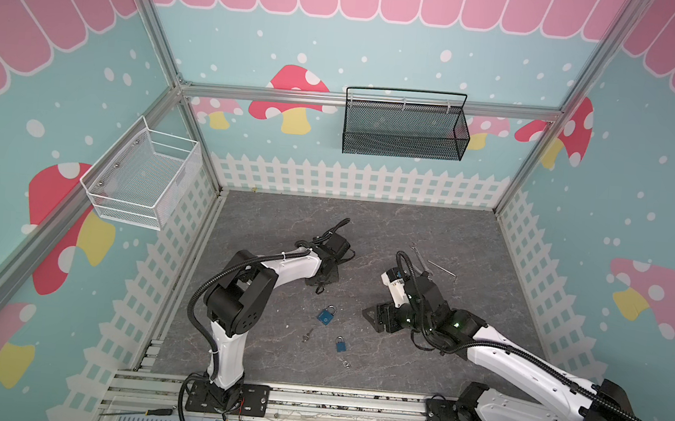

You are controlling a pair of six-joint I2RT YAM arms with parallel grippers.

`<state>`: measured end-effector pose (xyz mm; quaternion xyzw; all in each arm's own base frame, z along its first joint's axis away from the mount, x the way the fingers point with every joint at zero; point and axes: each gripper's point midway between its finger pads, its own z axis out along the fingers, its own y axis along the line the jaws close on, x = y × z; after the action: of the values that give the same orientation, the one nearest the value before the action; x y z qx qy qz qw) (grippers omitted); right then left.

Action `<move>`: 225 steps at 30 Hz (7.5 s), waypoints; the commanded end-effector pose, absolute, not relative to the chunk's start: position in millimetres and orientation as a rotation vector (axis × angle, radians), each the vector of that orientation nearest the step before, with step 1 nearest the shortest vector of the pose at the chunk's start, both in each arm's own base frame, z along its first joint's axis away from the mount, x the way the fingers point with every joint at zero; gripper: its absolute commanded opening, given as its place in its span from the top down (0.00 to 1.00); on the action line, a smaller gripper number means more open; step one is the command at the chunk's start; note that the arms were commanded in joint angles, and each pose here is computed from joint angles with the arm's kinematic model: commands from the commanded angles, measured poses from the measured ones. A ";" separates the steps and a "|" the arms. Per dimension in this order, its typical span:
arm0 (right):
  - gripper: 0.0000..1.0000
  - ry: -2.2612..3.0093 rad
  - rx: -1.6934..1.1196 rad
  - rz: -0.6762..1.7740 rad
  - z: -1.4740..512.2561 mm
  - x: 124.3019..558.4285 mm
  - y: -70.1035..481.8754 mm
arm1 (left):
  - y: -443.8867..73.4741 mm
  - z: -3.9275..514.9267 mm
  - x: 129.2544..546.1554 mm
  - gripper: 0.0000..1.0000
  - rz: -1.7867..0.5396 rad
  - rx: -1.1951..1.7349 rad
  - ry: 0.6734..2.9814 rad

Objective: Unlock with the key

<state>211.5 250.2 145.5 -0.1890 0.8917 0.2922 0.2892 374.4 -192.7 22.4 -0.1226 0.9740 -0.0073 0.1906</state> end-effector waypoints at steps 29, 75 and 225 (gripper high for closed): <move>0.25 2.537 -0.786 0.655 113.7 183.6 263.5 | -196.3 148.1 302.3 0.50 -0.524 -0.371 2.477; 0.58 2.455 -1.379 0.330 23.0 100.0 314.6 | -141.4 161.2 209.6 0.49 -0.732 -0.598 2.200; 0.57 1.894 -0.640 1.554 298.9 181.8 276.3 | -313.6 285.9 233.4 1.00 -1.426 -0.029 1.790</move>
<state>194.5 275.7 285.0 -0.2359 0.7489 0.5229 0.3319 238.5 -304.6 266.2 -0.0482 0.7408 -0.5350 0.4033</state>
